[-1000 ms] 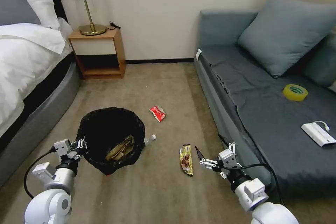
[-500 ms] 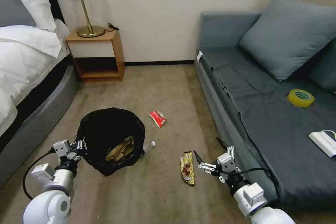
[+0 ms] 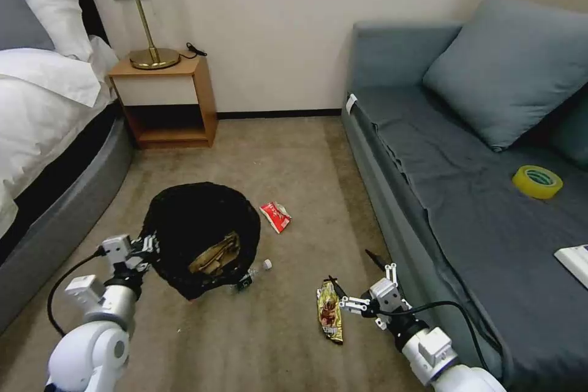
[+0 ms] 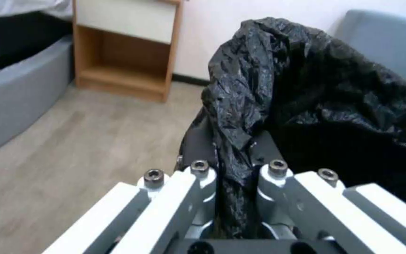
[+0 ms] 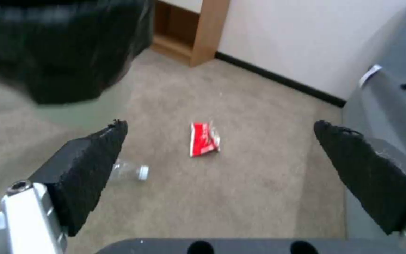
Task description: Pick up the trash bin, then pick up the garbage on the floor and place it into the trash bin.
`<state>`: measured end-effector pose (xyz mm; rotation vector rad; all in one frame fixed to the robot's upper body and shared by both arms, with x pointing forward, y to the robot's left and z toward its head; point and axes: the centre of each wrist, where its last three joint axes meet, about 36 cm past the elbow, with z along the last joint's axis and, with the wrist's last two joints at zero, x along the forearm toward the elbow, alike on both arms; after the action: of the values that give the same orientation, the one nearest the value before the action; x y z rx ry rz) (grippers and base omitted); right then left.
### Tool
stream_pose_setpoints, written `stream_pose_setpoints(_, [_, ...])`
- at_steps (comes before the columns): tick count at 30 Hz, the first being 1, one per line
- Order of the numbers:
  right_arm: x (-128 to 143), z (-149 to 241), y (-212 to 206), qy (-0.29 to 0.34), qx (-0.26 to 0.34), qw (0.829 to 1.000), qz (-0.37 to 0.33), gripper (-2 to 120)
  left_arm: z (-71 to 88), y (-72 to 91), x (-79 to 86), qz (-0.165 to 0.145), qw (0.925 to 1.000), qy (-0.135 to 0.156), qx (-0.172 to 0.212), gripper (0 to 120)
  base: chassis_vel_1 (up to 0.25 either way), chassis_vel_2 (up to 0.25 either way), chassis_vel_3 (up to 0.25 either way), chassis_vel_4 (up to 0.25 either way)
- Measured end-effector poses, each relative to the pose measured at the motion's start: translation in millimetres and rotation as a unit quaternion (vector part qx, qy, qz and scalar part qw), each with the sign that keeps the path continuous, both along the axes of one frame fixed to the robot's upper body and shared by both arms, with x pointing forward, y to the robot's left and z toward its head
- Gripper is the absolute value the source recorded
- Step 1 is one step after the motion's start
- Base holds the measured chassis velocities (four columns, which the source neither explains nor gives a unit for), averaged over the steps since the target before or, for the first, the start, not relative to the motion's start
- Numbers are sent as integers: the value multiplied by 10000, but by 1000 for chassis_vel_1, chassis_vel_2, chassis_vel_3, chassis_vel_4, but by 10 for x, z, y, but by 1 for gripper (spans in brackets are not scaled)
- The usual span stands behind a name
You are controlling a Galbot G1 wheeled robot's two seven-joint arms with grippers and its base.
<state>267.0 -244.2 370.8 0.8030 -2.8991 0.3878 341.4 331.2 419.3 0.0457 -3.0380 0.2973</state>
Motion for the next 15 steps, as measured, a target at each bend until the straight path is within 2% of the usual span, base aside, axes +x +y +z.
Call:
stream_pose_setpoints(3, [135, -135, -57, 179, -27, 9998, 4, 100, 58, -20, 98, -14, 10000, -98, -11, 6, 0, 0, 0, 0])
stream_pose_setpoints(6, [236, -222, -88, 357, -38, 9994, -9, 100, 70, -17, 112, -5, 9999, -107, -19, 6, 0, 0, 0, 0])
stream_pose_setpoints(9, [411, -384, -82, 909, 6, 9958, -86, 100, 79, 8, 109, 22, 9999, -113, -28, 6, 0, 0, 0, 0])
stream_pose_setpoints(11, [447, -407, -71, 1054, 11, 9943, -136, 100, 80, 13, 109, 28, 9999, -115, -26, 6, 0, 0, 0, 0])
stream_pose_setpoints(13, [631, -545, -10, 1676, -59, 9850, -411, 100, 82, 54, 104, 86, 9999, -118, -1, 6, 0, 0, 0, 0])
stream_pose_setpoints(15, [721, -611, 8, 1864, -89, 9813, -474, 100, 80, 70, 98, 103, 9999, -115, 7, 6, 0, 0, 0, 0])
